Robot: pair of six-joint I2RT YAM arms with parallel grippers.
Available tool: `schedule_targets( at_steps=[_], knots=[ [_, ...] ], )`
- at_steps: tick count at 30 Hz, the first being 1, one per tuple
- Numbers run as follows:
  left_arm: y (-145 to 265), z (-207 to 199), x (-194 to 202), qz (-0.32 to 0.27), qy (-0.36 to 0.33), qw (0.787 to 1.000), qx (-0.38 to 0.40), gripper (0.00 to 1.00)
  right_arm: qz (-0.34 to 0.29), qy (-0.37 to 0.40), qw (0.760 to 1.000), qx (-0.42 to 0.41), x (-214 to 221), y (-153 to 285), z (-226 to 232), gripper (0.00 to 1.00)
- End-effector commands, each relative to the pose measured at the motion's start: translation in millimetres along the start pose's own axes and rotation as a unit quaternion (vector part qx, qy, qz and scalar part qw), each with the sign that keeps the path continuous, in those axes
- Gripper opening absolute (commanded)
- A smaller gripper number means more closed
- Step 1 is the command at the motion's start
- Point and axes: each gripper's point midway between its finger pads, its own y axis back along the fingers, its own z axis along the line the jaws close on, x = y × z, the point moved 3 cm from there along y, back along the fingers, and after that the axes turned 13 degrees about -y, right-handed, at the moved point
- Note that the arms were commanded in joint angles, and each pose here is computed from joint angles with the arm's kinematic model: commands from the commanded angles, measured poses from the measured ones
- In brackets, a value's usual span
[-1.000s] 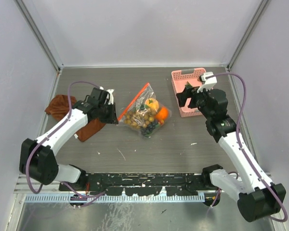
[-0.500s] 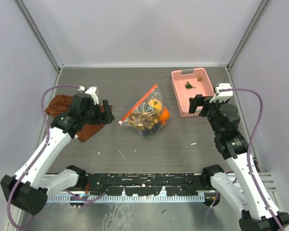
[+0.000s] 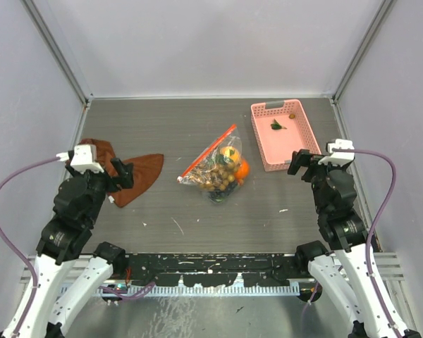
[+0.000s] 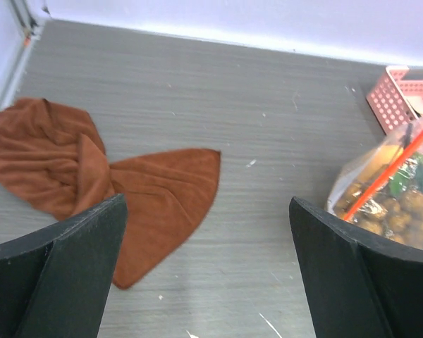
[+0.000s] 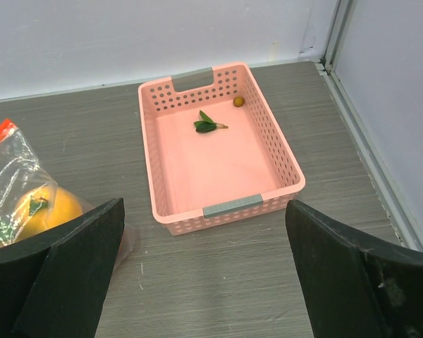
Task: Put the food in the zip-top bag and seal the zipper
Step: Reset both arms
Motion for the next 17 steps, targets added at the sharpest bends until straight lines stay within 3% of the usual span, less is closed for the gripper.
schedule_targets(
  at_steps=[1, 17],
  knots=[
    [-3, 17, -8, -0.073, -0.022, 0.996, -0.050, 0.98, -0.044, -0.008, 0.999, 0.013, -12, 2, -5, 1.00],
    [-11, 14, 10, -0.056, -0.027, 0.997, -0.043, 0.98, -0.038, 0.000, 0.999, 0.025, -8, -1, -9, 1.00]
  ],
)
